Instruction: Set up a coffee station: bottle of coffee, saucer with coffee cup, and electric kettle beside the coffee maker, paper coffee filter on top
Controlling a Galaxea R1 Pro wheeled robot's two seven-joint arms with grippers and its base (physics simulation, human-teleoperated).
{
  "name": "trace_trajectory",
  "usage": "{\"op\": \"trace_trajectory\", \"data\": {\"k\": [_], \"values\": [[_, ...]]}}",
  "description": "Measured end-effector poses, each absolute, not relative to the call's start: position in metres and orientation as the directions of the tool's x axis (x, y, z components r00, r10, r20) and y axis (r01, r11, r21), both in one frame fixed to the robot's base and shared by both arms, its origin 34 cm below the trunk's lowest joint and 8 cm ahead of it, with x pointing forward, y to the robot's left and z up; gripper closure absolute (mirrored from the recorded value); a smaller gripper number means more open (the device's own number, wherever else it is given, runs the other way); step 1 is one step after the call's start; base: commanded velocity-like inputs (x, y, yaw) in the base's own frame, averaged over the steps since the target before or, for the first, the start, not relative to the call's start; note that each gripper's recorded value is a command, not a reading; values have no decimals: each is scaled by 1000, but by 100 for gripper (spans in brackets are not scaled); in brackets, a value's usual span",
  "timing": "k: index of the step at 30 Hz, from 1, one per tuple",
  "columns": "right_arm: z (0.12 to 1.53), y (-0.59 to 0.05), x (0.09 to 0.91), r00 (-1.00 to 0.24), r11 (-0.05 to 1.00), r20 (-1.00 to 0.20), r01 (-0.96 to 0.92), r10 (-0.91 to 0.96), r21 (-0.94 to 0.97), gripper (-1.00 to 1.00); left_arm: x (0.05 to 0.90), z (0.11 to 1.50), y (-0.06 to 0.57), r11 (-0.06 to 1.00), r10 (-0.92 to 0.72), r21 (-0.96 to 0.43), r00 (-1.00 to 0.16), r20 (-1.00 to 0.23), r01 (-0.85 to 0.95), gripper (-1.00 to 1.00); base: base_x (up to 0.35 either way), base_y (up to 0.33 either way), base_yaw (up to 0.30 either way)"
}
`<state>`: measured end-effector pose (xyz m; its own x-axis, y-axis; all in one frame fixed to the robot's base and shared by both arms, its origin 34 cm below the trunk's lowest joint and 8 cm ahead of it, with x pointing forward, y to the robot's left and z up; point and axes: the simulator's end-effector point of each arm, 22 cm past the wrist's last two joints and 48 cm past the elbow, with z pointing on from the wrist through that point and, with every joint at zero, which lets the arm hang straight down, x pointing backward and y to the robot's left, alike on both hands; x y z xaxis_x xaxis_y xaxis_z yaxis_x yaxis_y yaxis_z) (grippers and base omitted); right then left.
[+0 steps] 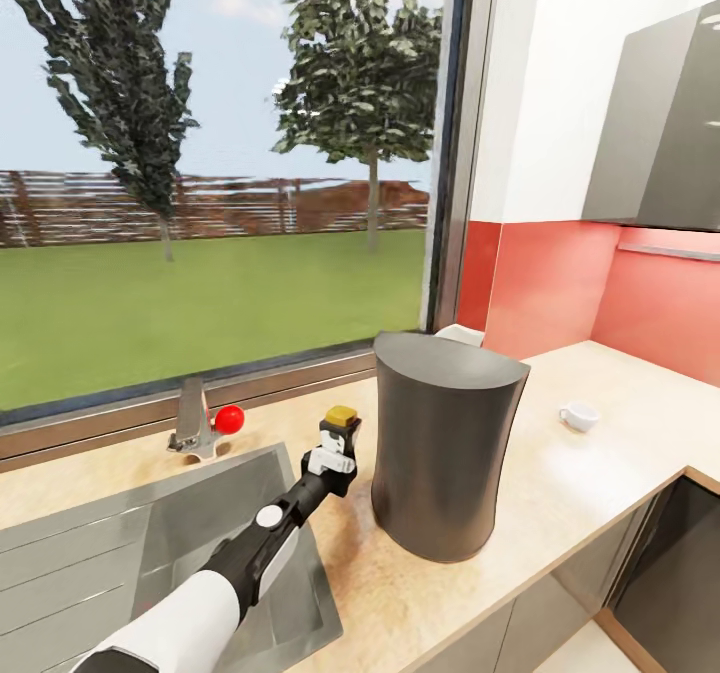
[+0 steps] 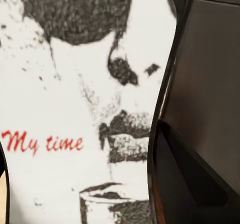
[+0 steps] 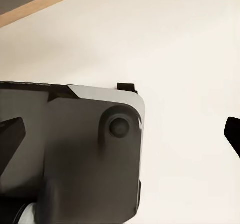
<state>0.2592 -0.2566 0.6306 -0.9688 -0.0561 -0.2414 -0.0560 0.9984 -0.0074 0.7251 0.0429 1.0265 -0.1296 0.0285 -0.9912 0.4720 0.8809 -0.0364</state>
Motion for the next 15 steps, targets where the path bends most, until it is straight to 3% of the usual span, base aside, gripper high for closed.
{"op": "trace_trajectory", "data": {"k": [15], "values": [[622,-256,263,-971,999,-237,-43,-43,-4,-100,731,1019,42,878,35,-27,-120,-992,478,100,0,0,0]]}}
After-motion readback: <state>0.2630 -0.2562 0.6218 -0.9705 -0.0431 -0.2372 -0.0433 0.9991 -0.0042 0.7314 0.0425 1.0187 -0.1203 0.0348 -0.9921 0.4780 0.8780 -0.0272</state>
